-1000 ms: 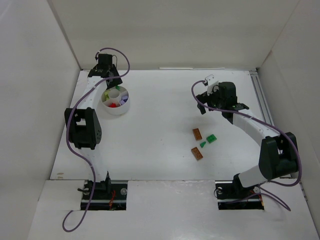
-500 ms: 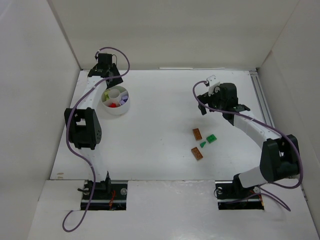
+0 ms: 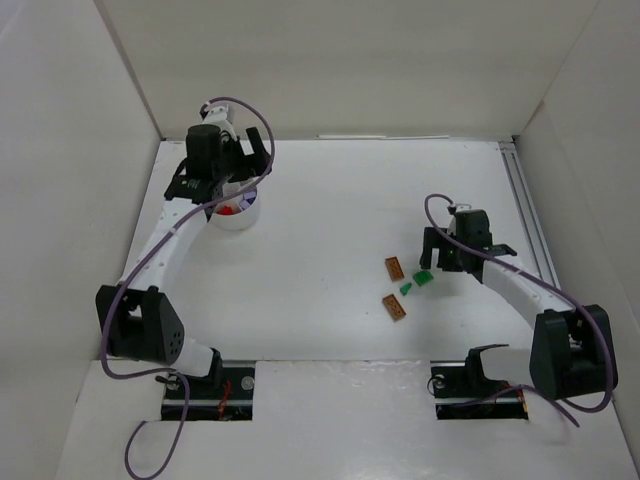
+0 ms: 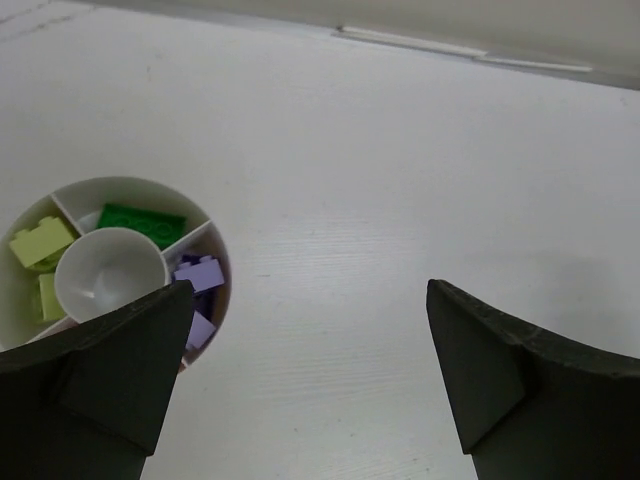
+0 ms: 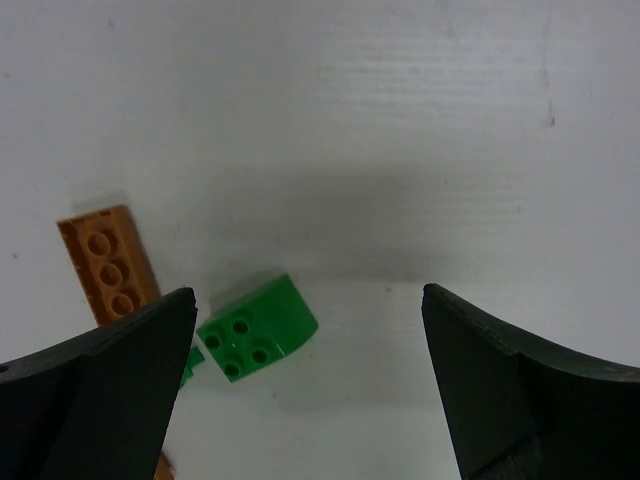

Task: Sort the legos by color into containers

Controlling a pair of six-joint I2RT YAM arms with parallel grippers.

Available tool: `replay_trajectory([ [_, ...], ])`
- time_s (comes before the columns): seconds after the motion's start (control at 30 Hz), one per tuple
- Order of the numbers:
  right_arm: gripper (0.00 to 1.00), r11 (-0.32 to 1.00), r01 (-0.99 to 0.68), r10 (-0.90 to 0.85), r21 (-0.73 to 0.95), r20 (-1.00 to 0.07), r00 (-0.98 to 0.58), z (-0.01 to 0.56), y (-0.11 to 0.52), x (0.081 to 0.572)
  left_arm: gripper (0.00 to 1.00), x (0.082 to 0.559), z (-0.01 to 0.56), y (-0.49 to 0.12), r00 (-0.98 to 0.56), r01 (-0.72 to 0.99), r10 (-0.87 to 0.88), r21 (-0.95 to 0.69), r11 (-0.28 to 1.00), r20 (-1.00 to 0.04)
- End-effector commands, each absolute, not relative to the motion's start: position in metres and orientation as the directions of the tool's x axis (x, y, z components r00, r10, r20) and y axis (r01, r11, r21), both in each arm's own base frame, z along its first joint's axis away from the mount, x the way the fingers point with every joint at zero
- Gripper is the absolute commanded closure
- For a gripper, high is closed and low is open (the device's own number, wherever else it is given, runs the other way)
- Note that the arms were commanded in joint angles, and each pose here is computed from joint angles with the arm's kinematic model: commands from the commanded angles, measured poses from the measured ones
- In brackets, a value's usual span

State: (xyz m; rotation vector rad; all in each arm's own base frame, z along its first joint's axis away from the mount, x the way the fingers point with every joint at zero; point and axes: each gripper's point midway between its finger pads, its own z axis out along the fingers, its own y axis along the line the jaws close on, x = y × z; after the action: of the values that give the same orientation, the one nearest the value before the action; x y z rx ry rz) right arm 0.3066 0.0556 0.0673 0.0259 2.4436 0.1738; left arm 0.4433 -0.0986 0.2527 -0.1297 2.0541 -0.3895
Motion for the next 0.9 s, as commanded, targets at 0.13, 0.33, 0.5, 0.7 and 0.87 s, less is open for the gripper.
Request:
replay_trajectory([
  [0.13, 0.08, 0.965, 0.181, 0.256, 0.187, -0.557, -0.79, 0.045, 0.056, 0.276, 0.0, 0.425, 0.269, -0.136, -0.445, 0.269, -0.236, -0.38, 0.885, -0.864],
  [0.33, 0.1, 0.966, 0.187, 0.255, 0.18, -0.52, -0.815, 0.032, 0.077, 0.268, 0.0, 0.415, 0.259, -0.158, -0.468, 0.324, -0.203, -0.381, 0.866, -0.86],
  [0.5, 0.15, 0.961, 0.209, 0.274, 0.183, -0.515, -0.812, 0.036, 0.094, 0.273, 0.0, 0.417, 0.255, -0.158, -0.476, 0.321, -0.201, -0.382, 0.867, -0.856],
  [0.7, 0.23, 0.965, 0.207, 0.259, 0.159, -0.5, -0.826, 0.034, 0.1, 0.272, 0.0, 0.416, 0.245, -0.156, -0.502, 0.299, -0.195, -0.381, 0.875, -0.842],
  [0.87, 0.22, 0.972, 0.159, 0.228, 0.175, -0.52, -0.823, 0.049, 0.117, 0.277, 0.0, 0.412, 0.244, -0.161, -0.517, 0.306, -0.195, -0.393, 0.867, -0.833],
])
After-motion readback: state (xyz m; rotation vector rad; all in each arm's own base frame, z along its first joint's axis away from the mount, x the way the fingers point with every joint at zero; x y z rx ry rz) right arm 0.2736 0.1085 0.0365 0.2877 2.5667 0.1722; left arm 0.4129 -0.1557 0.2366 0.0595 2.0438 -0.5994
